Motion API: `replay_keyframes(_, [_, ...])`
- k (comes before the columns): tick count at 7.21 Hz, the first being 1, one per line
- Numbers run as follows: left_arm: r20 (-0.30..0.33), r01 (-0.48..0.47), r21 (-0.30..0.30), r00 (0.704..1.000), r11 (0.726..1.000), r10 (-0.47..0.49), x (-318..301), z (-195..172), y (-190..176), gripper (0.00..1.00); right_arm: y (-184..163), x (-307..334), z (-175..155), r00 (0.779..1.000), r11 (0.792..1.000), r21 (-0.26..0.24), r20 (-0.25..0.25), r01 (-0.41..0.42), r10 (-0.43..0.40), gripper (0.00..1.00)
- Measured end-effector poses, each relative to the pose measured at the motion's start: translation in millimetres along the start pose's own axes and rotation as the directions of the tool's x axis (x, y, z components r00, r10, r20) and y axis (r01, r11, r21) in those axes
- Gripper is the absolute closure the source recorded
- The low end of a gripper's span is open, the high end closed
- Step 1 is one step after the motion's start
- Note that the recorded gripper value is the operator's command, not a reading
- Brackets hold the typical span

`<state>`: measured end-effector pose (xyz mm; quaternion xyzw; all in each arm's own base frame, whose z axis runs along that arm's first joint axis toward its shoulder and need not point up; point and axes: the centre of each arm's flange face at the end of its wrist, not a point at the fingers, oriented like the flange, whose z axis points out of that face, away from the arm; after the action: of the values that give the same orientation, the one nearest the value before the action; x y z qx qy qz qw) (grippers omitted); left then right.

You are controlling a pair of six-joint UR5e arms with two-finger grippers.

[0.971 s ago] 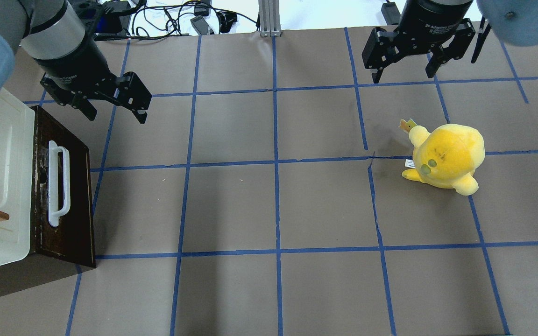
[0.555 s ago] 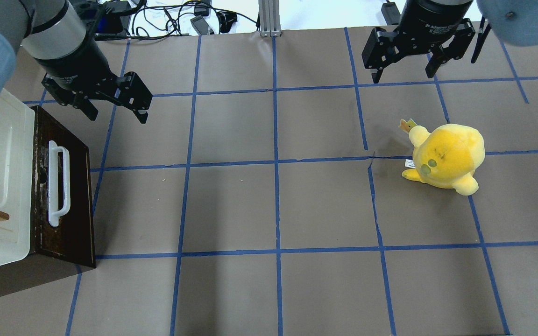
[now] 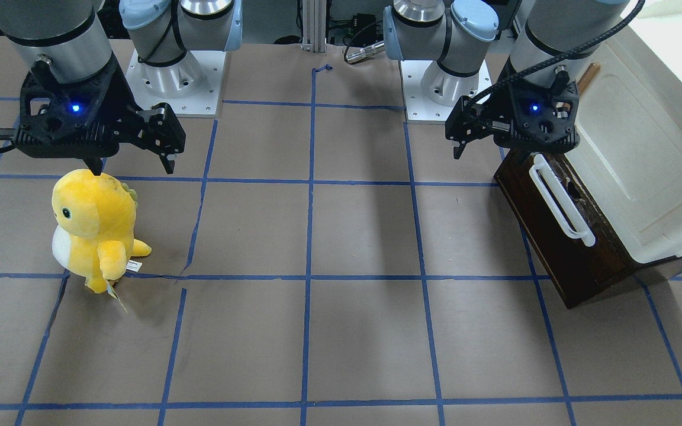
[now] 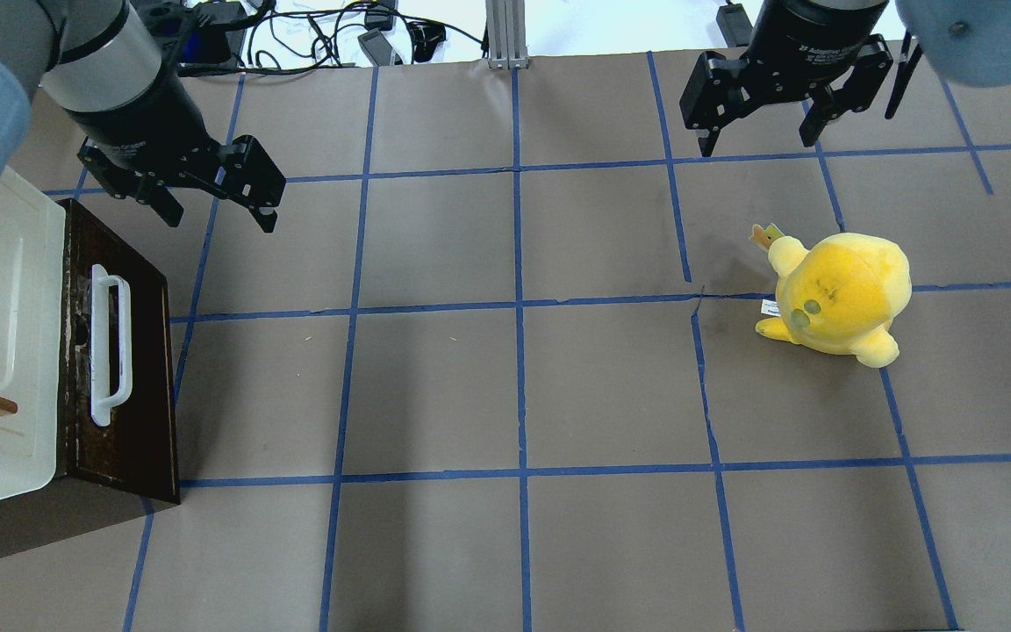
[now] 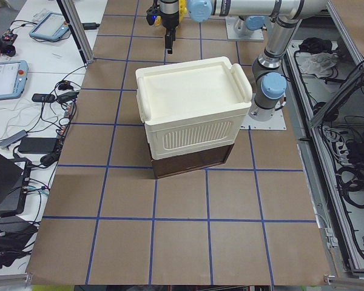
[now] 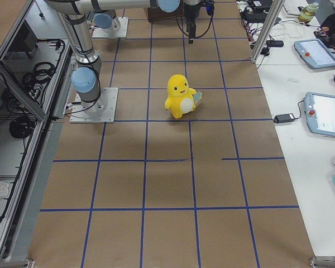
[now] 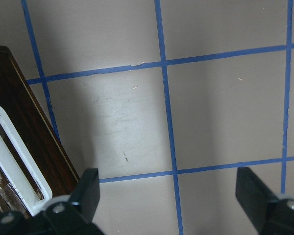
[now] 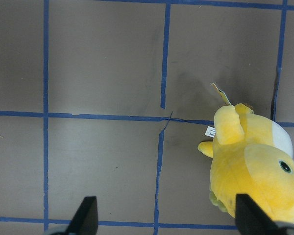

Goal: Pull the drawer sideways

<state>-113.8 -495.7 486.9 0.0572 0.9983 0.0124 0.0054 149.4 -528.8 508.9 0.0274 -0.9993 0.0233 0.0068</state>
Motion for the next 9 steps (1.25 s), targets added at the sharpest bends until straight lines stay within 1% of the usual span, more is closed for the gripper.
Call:
replay_keyframes(2, [0.003, 0.001, -0.007, 1.000, 1.000, -0.001, -2, 2, 0, 0.00, 0, 0, 0, 1.000, 1.000, 0.000, 0.000, 0.000, 0.000, 0.00])
replay_keyframes(5, [0.000, 0.009, -0.024, 1.000, 1.000, -0.009, -2, 14, -6, 0.00, 0, 0, 0, 1.000, 1.000, 0.000, 0.000, 0.000, 0.000, 0.00])
replay_keyframes(7, [0.002, 0.038, -0.030, 0.999, 0.999, -0.038, 0, 20, -7, 0.00, 0, 0, 0, 1.000, 1.000, 0.000, 0.000, 0.000, 0.000, 0.00])
replay_keyframes(8, [0.011, 0.060, -0.028, 0.998, 0.998, -0.059, 0, 19, -7, 0.00, 0, 0, 0, 1.000, 1.000, 0.000, 0.000, 0.000, 0.000, 0.00])
replay_keyframes(9, [0.032, 0.079, -0.030, 0.996, 0.996, -0.078, -1, 20, -7, 0.00, 0, 0, 0, 1.000, 1.000, 0.000, -0.001, 0.000, 0.000, 0.00])
